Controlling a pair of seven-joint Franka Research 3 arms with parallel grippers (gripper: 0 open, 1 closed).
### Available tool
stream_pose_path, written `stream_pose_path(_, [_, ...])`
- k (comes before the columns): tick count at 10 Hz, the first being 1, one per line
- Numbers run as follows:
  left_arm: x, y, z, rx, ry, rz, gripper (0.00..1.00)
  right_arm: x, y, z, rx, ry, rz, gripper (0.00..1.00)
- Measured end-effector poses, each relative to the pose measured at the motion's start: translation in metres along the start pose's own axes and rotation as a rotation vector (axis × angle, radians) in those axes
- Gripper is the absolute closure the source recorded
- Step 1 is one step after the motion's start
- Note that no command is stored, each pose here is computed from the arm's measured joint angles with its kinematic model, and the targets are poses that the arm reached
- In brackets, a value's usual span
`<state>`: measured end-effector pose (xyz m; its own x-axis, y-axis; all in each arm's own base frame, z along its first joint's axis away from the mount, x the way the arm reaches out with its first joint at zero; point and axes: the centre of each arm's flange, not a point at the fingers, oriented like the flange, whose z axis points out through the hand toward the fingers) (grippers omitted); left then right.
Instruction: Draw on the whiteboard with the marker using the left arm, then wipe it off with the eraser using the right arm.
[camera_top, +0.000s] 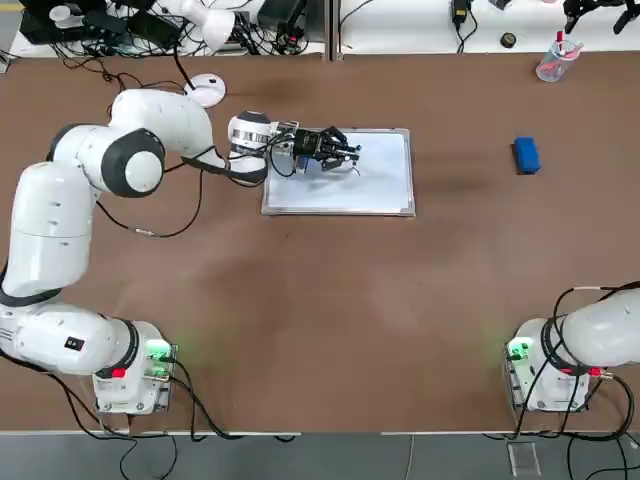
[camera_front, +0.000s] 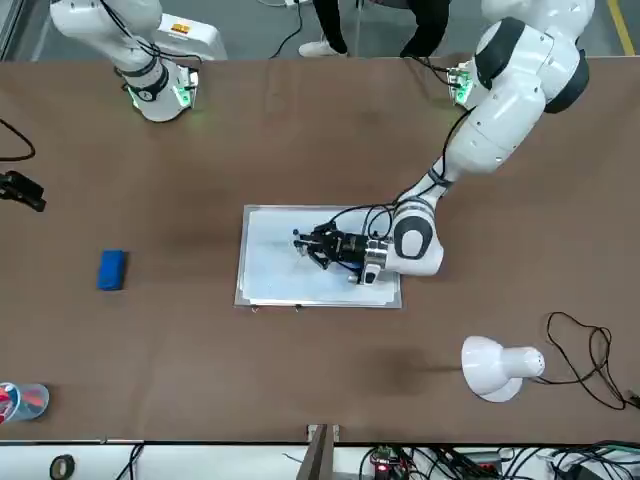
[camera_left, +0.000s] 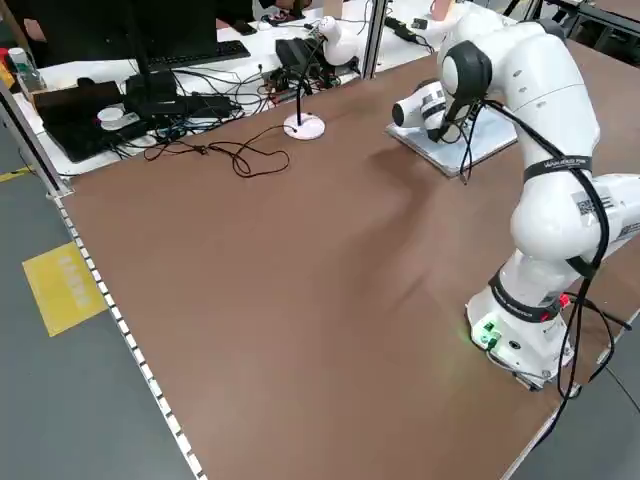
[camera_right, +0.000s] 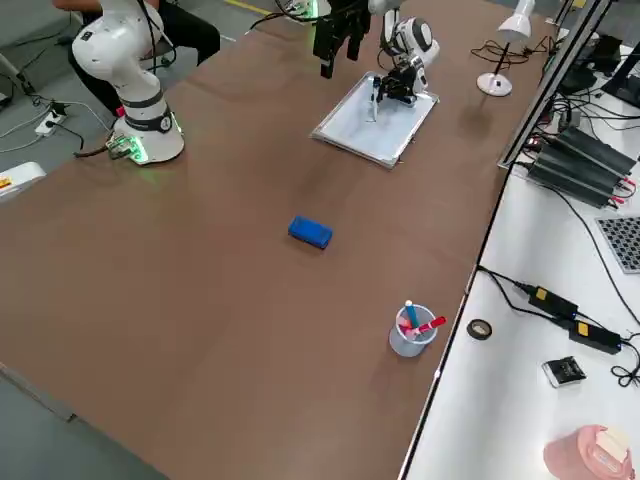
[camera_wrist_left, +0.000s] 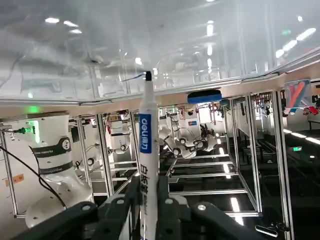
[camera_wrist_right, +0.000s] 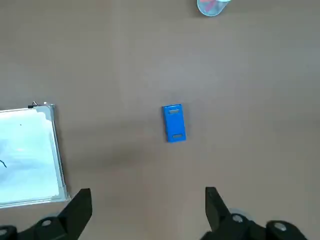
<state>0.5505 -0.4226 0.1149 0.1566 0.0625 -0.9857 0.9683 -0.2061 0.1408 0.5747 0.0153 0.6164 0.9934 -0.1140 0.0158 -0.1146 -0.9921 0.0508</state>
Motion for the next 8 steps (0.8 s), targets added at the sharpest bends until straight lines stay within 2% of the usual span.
stream_pose_path(8, [-0.005, -0.005, -0.010, 0.032, 0.029, -0.030, 0.82, -0.001, -0.009, 0.020, -0.003, -0.023, -0.016, 0.00])
